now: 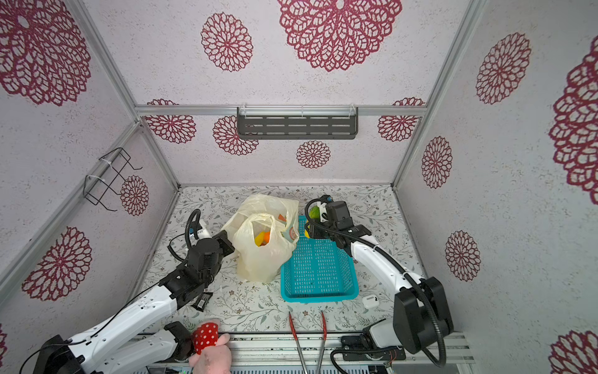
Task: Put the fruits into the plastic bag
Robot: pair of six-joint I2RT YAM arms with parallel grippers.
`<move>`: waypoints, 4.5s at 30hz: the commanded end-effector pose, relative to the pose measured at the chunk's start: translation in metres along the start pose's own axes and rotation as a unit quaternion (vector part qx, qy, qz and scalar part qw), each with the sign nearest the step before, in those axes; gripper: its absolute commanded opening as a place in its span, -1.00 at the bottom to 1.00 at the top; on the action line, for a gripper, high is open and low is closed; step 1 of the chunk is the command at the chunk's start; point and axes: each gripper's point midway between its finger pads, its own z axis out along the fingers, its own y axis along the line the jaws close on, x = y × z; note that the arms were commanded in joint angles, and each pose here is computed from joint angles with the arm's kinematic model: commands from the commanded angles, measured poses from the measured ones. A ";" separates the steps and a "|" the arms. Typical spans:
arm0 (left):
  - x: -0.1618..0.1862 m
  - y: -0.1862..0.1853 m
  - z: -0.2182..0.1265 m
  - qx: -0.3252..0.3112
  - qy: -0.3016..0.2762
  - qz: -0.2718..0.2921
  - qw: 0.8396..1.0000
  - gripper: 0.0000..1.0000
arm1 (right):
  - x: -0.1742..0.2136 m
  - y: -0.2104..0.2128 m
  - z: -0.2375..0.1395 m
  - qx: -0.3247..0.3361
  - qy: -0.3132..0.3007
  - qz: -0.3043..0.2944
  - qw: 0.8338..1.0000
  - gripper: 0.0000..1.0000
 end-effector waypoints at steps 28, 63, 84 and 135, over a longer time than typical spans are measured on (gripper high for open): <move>0.001 -0.001 0.002 -0.001 0.002 -0.008 1.000 -1.00 | 0.098 0.143 0.039 -0.202 0.196 -0.168 0.945 -0.31; -0.040 -0.057 0.073 -0.007 -0.002 0.013 1.000 -1.00 | -0.015 0.107 -0.026 -0.180 -0.010 -0.094 0.979 0.52; -0.063 -0.082 0.079 0.045 0.014 0.007 0.999 -0.79 | 0.017 0.101 0.065 -0.081 0.056 -0.121 0.988 -1.00; -0.084 0.239 0.028 -0.461 -0.133 0.165 0.862 0.95 | 0.029 -0.217 -0.077 0.449 -0.311 -0.134 0.827 0.98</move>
